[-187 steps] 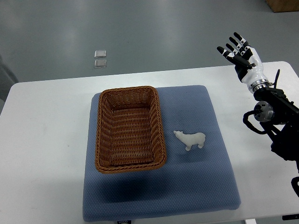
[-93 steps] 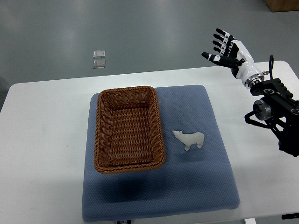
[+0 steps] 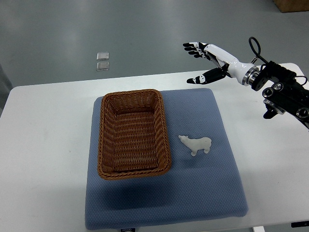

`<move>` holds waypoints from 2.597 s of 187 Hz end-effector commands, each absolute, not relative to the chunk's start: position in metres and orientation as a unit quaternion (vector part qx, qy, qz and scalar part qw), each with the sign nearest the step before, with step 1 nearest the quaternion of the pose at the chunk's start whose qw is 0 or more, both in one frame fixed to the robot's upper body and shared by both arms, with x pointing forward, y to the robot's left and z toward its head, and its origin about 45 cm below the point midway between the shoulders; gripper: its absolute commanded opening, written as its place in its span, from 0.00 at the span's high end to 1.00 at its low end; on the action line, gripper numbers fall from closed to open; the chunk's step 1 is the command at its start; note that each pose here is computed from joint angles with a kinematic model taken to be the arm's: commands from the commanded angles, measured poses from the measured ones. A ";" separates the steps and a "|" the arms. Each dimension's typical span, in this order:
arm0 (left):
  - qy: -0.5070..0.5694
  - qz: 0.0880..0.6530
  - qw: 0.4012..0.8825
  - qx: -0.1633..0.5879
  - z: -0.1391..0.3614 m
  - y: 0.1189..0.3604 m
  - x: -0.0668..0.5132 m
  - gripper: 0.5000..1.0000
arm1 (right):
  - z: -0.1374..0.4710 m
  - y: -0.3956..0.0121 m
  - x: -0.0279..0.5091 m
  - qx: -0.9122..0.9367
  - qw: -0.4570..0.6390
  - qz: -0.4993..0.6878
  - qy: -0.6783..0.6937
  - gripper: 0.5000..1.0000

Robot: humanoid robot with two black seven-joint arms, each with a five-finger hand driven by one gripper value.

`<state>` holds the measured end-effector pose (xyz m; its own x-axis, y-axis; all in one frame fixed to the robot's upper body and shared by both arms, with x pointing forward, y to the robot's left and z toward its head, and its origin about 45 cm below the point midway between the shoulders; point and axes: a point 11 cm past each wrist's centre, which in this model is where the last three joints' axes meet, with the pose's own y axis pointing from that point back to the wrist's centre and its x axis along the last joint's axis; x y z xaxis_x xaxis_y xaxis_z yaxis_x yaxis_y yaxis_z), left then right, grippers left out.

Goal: Place white bear in brown basket with right hand
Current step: 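Swing the right hand down toward the white polar bear figurine, then close the right hand fingers around the white polar bear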

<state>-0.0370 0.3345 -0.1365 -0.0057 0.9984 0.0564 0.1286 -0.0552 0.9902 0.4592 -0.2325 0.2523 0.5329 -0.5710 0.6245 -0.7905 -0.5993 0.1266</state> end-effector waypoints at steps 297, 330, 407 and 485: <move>0.519 0.484 0.450 0.542 -0.136 0.335 -0.036 0.00 | 0.197 -0.234 0.361 0.879 0.356 0.290 -0.127 0.17; 0.520 0.484 0.451 0.541 -0.137 0.334 -0.036 0.00 | 0.193 -0.230 0.360 0.875 0.354 0.303 -0.131 0.18; 0.520 0.484 0.451 0.541 -0.137 0.334 -0.036 0.00 | 0.180 -0.225 0.354 0.872 0.351 0.313 -0.133 0.27; 0.520 0.484 0.451 0.541 -0.137 0.334 -0.036 0.00 | 0.176 -0.222 0.353 0.871 0.352 0.316 -0.129 0.41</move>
